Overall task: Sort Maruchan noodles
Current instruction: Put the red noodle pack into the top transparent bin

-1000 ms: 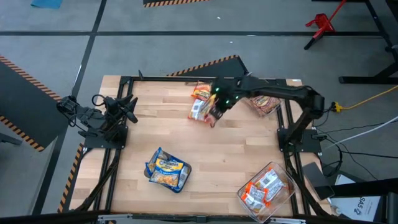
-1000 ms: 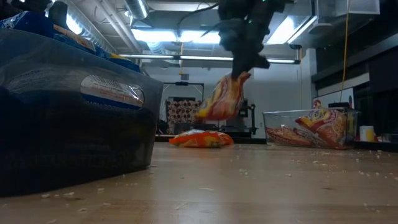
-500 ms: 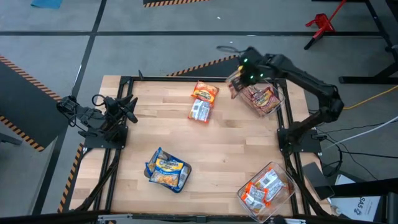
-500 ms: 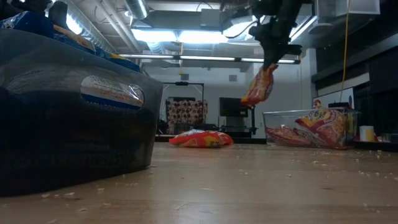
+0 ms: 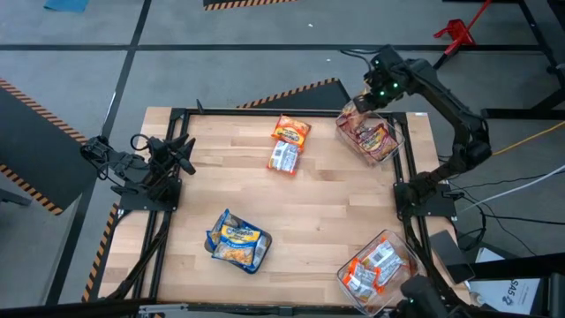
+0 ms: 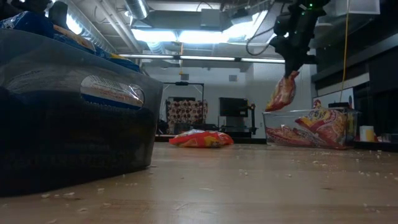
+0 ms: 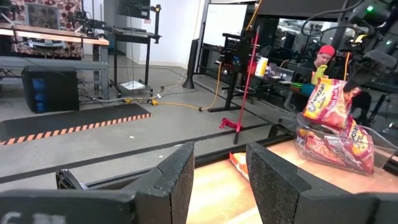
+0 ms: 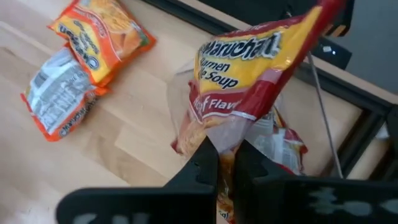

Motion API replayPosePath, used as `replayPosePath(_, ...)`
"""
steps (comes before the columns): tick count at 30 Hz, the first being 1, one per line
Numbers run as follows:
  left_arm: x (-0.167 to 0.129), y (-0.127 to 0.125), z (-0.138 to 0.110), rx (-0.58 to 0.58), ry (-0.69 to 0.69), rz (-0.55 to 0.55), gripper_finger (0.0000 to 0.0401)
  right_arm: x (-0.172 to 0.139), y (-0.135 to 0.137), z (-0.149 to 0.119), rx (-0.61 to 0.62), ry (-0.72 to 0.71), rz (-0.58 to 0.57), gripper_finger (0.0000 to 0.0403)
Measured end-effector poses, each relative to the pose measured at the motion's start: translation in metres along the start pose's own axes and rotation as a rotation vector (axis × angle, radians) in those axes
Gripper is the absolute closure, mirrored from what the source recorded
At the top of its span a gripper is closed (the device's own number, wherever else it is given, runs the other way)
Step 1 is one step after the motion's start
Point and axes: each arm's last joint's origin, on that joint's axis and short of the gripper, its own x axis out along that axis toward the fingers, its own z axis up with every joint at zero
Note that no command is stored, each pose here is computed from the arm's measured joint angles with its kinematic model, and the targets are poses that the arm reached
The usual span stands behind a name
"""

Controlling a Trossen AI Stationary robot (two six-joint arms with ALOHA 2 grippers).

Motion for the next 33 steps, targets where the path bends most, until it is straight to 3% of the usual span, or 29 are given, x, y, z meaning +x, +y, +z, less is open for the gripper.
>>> replayPosePath(7, 0.000, 0.000, 0.000, 0.000, -0.001, 0.003, 0.0261, 0.000, -0.008, -0.001, -0.040, 0.034, 0.050, 0.0403)
replayPosePath(15, 0.000, 0.000, 0.000, 0.002, -0.001, 0.004, 0.0261, 0.010, -0.012, -0.002, -0.105, 0.113, -0.014, 0.0403)
replayPosePath(33, 0.000, 0.000, 0.000, 0.002, -0.003, 0.008, 0.0261, 0.033, -0.016, 0.006, -0.231, 0.177, 0.004, 0.0402)
